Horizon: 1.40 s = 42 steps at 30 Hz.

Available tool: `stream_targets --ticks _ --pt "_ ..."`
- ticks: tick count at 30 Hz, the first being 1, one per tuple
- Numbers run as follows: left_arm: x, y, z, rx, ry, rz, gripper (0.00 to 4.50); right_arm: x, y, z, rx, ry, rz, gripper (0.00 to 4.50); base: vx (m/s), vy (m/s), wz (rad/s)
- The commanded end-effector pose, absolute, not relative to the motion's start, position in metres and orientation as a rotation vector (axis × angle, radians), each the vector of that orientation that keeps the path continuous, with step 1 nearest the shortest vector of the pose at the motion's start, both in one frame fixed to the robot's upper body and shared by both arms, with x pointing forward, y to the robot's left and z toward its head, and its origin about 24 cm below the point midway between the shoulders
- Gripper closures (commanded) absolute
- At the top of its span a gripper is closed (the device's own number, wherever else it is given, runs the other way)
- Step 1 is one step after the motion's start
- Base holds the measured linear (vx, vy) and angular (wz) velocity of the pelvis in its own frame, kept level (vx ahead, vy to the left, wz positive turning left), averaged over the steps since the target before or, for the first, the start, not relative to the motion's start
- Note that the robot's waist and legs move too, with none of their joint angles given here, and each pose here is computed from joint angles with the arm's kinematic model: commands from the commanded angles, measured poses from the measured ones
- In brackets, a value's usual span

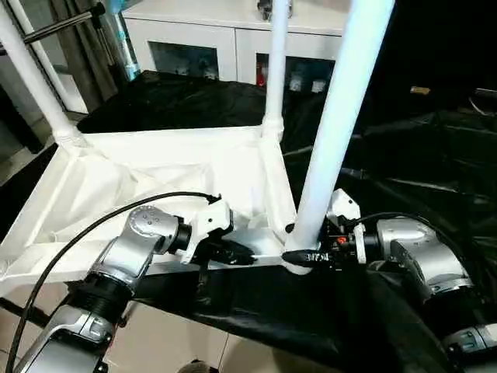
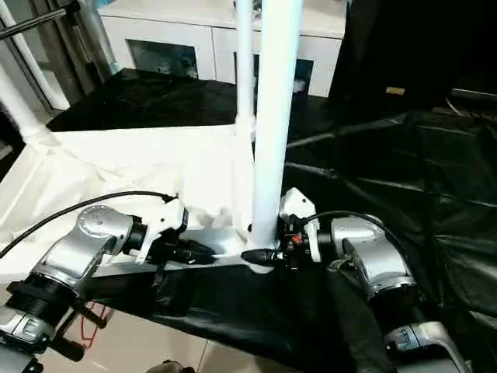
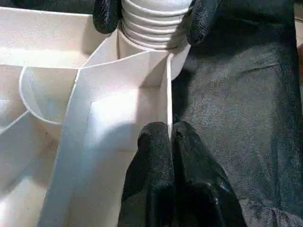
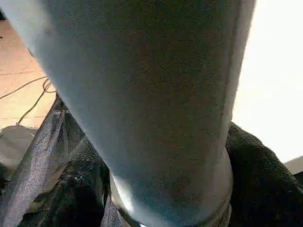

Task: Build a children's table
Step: Rotate leg to tighten

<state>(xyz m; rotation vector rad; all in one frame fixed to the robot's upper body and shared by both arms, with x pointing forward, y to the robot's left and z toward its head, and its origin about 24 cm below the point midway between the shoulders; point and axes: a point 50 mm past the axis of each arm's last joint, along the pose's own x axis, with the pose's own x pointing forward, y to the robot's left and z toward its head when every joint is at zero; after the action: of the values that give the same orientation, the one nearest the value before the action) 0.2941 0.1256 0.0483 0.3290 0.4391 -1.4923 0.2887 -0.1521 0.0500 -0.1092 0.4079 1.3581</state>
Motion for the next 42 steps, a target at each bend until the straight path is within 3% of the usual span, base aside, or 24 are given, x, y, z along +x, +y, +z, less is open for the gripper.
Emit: stream_targets --ticks 1,3,5,7,10,11,14,16,18,19,22,24,28,35,36,42 --pt "0.299 0.119 0.047 0.365 0.439 -1.458 4.5 0.282 -0.135 0.048 -0.083 0.397 1.442 1.61 0.0 0.0 0.0" --pt "0.301 0.116 0.045 0.357 0.435 -1.415 4.5 0.285 -0.131 0.044 -0.066 0.382 1.365 1.68 0.0 0.0 0.0" --pt "0.308 0.112 0.046 0.332 0.428 -1.342 4.5 0.297 -0.124 0.036 -0.066 0.368 1.184 1.69 0.0 0.0 0.0" --pt "0.309 0.111 0.046 0.327 0.428 -1.331 4.5 0.299 -0.123 0.034 -0.066 0.369 1.155 1.7 0.0 0.0 0.0" --pt "0.324 0.098 0.048 0.283 0.426 -1.18 4.5 0.314 -0.109 0.021 -0.01 0.408 0.913 1.71 0.0 0.0 0.0" --pt "0.324 0.098 0.048 0.283 0.426 -1.18 4.5 0.314 -0.109 0.021 -0.01 0.408 0.913 1.71 0.0 0.0 0.0" --pt "0.335 0.077 0.05 0.239 0.429 -1.082 4.5 0.325 -0.086 0.014 0.024 0.445 0.744 1.71 0.0 0.0 0.0" --pt "0.337 0.069 0.051 0.233 0.424 -1.087 4.5 0.326 -0.076 0.014 0.015 0.449 0.73 1.71 0.0 0.0 0.0" --pt "0.337 0.066 0.051 0.236 0.42 -1.095 4.5 0.326 -0.071 0.016 0.005 0.431 0.756 1.71 0.0 0.0 0.0" --pt "0.337 0.065 0.051 0.237 0.42 -1.095 4.5 0.326 -0.071 0.016 0.003 0.428 0.759 1.16 0.0 0.0 0.0" --pt "0.335 0.067 0.053 0.299 0.394 -1.147 4.5 0.327 -0.07 0.028 0.077 0.372 0.835 0.96 0.0 0.0 0.0" --pt "0.332 0.074 0.056 0.32 0.375 -1.201 4.5 0.326 -0.077 0.039 0.003 0.304 0.924 0.66 0.0 0.0 0.0" --pt "0.327 0.08 0.058 0.338 0.368 -1.279 4.5 0.322 -0.088 0.045 -0.055 0.292 1.032 0.66 0.0 0.0 0.0" --pt "0.309 0.104 0.059 0.354 0.354 -1.479 4.5 0.297 -0.124 0.056 -0.146 0.352 1.365 0.66 0.0 0.0 0.0" --pt "0.306 0.108 0.058 0.352 0.369 -1.505 4.5 0.293 -0.129 0.058 -0.151 0.371 1.41 0.88 0.0 0.0 0.0" --pt "0.297 0.115 0.057 0.353 0.397 -1.579 4.5 0.287 -0.134 0.061 -0.156 0.409 1.486 1.25 0.0 0.0 0.0"
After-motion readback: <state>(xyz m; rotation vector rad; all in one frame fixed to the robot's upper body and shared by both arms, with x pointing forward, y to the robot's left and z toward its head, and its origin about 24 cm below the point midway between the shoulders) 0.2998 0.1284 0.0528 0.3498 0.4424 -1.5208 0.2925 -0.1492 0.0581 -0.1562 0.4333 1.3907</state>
